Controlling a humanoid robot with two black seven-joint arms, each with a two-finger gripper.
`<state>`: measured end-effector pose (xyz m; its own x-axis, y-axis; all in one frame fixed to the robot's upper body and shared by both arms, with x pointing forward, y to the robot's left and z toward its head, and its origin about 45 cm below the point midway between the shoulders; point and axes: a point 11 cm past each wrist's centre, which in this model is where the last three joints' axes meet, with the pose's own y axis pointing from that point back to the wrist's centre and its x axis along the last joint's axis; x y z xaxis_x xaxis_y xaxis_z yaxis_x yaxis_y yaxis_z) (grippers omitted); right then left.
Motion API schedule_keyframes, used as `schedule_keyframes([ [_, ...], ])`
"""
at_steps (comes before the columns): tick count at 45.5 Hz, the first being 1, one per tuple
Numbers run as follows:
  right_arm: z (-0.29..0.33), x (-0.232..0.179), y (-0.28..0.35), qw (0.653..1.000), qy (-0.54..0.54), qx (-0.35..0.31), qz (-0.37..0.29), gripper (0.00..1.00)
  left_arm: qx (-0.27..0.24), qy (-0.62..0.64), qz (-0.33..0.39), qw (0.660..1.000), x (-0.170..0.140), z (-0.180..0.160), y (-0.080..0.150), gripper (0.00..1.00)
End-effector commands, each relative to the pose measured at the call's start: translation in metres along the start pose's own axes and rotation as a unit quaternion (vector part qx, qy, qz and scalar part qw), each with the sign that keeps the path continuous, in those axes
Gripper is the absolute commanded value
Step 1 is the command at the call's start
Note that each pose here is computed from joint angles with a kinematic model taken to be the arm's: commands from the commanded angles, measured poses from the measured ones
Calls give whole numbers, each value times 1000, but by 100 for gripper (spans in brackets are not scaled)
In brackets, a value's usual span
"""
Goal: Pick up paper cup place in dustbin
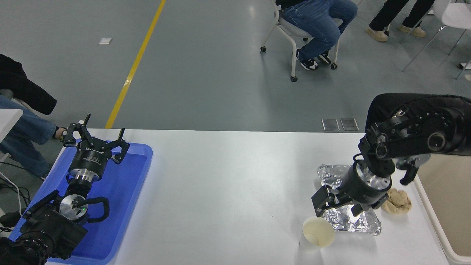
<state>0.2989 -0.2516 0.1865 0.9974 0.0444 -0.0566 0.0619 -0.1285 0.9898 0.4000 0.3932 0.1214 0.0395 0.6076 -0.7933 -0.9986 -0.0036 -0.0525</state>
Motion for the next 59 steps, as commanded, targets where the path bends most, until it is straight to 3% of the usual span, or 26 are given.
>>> schedule_keyframes([
  [1, 9, -7, -24, 1000, -10, 12, -2, 100, 0, 0, 1, 1000, 0, 0, 0, 100],
  [32, 24, -18, -70, 1000, -5, 10, -2, 98, 1, 2, -2, 1000, -2, -2, -1, 100],
  [40, 22, -16, -71, 1000, -2, 11, 1, 88, 1, 1, 0, 1000, -1, -2, 0, 100],
  [44, 22, -15, -71, 1000, -3, 11, 3, 69, 1, 1, 0, 1000, -1, -2, 0, 100],
  [47, 22, -15, -71, 1000, -3, 11, 3, 46, 2, 1, 0, 1000, 0, -2, 0, 100],
  [53, 26, -13, -70, 1000, -3, 7, 4, 27, 0, 2, -2, 1000, -1, -1, -1, 100],
  [54, 25, -13, -69, 1000, -3, 7, 4, 17, 1, 2, -2, 1000, -2, -2, -1, 100],
  [55, 25, -13, -69, 1000, -3, 7, 3, 1, 1, 1, 0, 1000, -1, -2, 0, 100],
  [59, 25, -13, -69, 1000, 0, 7, 2, 0, 1, 2, -2, 1000, -2, -2, -1, 100],
])
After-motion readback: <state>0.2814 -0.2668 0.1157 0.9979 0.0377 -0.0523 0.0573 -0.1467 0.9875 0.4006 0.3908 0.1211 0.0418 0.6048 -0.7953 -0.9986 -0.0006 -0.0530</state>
